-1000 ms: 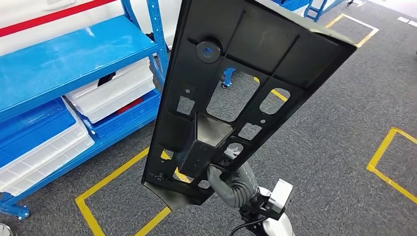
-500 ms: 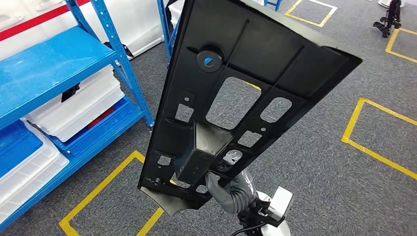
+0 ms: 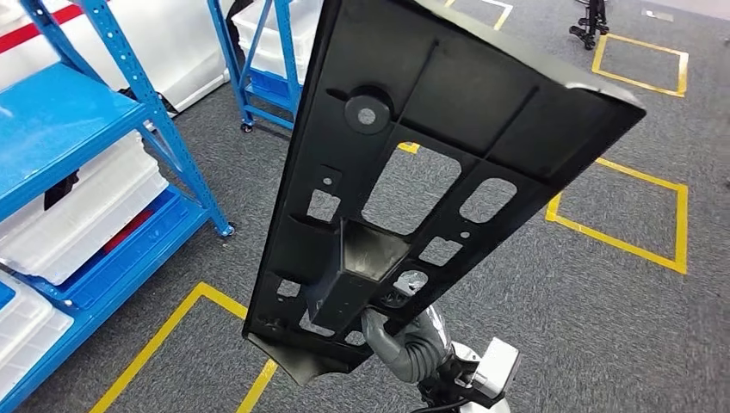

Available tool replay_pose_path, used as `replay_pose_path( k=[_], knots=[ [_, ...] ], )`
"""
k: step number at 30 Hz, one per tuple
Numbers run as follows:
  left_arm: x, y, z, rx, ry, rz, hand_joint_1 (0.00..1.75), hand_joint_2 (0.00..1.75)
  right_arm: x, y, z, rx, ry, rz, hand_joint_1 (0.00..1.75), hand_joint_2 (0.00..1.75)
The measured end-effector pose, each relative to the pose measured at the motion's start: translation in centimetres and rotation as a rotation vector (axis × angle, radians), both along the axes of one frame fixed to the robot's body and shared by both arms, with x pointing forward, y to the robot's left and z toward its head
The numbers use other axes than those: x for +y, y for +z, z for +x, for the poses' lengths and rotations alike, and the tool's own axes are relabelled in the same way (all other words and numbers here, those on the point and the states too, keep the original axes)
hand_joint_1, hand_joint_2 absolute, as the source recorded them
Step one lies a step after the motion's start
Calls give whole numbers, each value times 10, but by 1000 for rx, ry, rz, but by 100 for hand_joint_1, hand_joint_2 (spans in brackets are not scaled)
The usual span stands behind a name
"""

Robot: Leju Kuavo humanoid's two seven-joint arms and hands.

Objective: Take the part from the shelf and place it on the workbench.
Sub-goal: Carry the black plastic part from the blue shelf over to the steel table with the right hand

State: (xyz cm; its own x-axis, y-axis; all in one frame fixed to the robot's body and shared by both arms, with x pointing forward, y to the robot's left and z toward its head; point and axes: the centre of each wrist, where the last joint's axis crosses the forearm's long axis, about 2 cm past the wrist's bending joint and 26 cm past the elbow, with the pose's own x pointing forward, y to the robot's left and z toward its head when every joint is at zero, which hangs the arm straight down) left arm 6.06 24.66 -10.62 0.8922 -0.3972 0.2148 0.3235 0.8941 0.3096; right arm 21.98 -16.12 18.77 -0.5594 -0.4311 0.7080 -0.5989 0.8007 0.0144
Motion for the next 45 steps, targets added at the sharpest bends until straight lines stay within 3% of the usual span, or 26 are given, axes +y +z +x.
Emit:
replay_pose_path(
  k=[33,45],
  knots=[
    [0,0,1,7,-8,5,0,175,-3,4,-1,-13,-8,9,175,175],
    [-1,2,12,-1,-60,19,0,175,-12,1,-10,-18,-70,25,175,175]
  ],
)
